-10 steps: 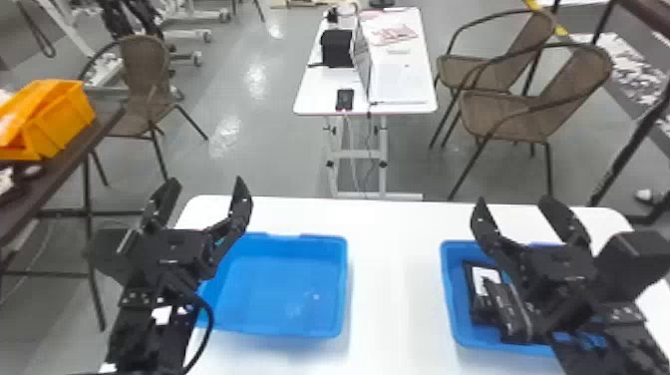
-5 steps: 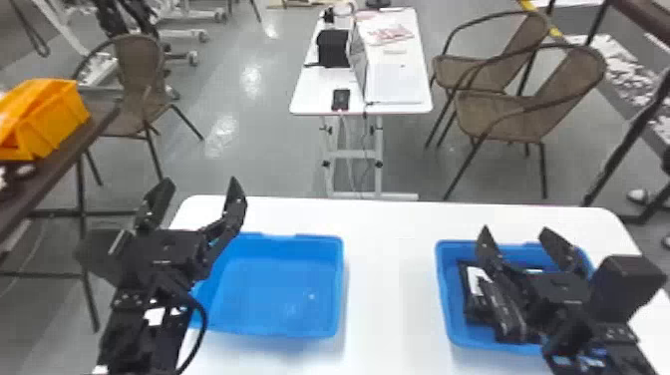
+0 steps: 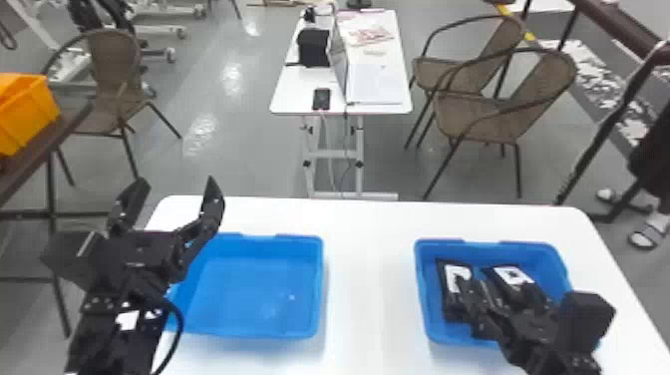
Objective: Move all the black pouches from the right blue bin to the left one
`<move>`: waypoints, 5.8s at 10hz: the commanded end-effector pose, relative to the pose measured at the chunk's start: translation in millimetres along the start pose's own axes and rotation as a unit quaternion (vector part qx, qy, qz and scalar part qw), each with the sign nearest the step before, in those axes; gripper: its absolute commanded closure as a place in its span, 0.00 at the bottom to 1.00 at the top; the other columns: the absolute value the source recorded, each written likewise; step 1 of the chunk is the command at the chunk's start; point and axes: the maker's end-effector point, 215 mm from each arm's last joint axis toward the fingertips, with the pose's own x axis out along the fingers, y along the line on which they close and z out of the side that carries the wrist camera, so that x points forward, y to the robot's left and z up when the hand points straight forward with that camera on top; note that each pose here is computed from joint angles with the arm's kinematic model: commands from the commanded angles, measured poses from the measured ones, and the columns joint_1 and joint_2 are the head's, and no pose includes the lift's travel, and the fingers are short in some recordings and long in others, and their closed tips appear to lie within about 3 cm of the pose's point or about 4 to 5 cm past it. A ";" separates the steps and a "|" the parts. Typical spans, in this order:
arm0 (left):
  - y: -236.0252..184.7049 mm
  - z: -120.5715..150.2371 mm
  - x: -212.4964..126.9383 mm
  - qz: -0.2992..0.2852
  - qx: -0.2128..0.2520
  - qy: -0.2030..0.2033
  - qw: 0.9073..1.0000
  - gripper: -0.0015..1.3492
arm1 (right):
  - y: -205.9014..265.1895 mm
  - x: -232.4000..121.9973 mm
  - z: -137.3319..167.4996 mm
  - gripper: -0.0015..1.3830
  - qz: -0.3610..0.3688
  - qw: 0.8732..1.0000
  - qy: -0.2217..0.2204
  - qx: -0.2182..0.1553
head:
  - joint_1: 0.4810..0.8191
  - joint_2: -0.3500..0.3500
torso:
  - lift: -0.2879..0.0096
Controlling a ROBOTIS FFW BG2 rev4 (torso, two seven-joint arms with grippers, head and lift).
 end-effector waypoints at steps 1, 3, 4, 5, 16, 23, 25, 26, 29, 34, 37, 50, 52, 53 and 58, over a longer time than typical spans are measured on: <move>0.0 1.0 0.6 -0.001 0.000 -0.001 1.000 0.07 | -9.0 3.9 -22.8 0.13 -0.006 1.000 0.021 0.012 | 0.63 0.55 | 0.97; -0.9 0.6 0.8 -0.003 0.001 0.000 1.000 0.07 | -16.1 8.6 -49.6 0.13 -0.008 0.998 0.056 0.010 | 0.63 0.53 | 0.97; -0.9 0.6 0.8 -0.003 0.001 0.000 1.000 0.07 | -19.3 9.5 -63.2 0.12 -0.010 0.997 0.076 0.008 | 0.63 0.53 | 0.97; 0.0 0.7 0.7 -0.002 0.000 -0.001 1.000 0.07 | -24.7 10.3 -73.4 0.12 -0.014 0.996 0.092 0.006 | 0.63 0.53 | 0.97; 1.7 -2.5 -2.4 -0.001 -0.001 0.001 1.000 0.07 | -50.4 34.8 -87.3 0.92 -0.023 0.990 0.135 -0.013 | 0.63 0.48 | 0.97; 0.6 -6.2 -0.7 -0.001 -0.012 0.008 1.000 0.07 | 31.9 35.8 46.0 0.92 0.092 0.996 0.006 0.012 | 0.63 0.52 | 0.97; -7.9 -30.1 5.5 -0.014 -0.058 0.054 0.997 0.07 | 125.6 53.6 110.9 0.92 0.239 0.970 -0.019 -0.041 | 0.63 0.60 | 0.97; -20.2 -36.3 15.4 -0.045 -0.090 0.076 0.992 0.07 | 173.5 58.3 136.3 0.92 0.298 0.952 -0.032 -0.069 | 0.63 0.66 | 0.97; -52.0 -24.4 35.5 -0.118 -0.185 0.091 0.971 0.07 | 268.4 55.3 163.0 0.92 0.395 0.913 -0.045 -0.090 | 0.63 0.77 | 0.97; -82.7 -23.7 41.4 -0.175 -0.253 0.105 0.946 0.07 | 353.7 33.7 168.9 0.92 0.477 0.872 -0.045 -0.098 | 0.54 0.86 | 0.97; -84.8 -30.3 42.7 -0.167 -0.250 0.095 0.949 0.07 | 367.9 30.1 163.2 0.92 0.492 0.866 -0.038 -0.085 | 0.53 0.89 | 0.97; -11.3 -19.7 27.2 -0.045 -0.110 0.029 0.993 0.91 | 293.7 62.7 152.0 0.18 0.397 0.912 -0.065 -0.080 | 0.52 0.94 | 0.97; -7.5 -64.1 11.2 -0.049 -0.004 0.093 0.994 0.91 | 228.2 66.8 128.7 0.25 0.318 0.945 -0.055 -0.050 | 0.59 0.90 | 0.97; -12.0 -85.0 4.3 -0.062 0.029 0.120 0.990 0.91 | 200.6 65.9 114.0 0.28 0.287 0.956 -0.046 -0.030 | 0.63 0.85 | 0.97; -13.5 -81.8 -1.5 -0.064 0.029 0.078 0.994 0.00 | 125.9 58.0 72.6 0.31 0.216 0.975 -0.006 -0.055 | 0.63 0.72 | 0.97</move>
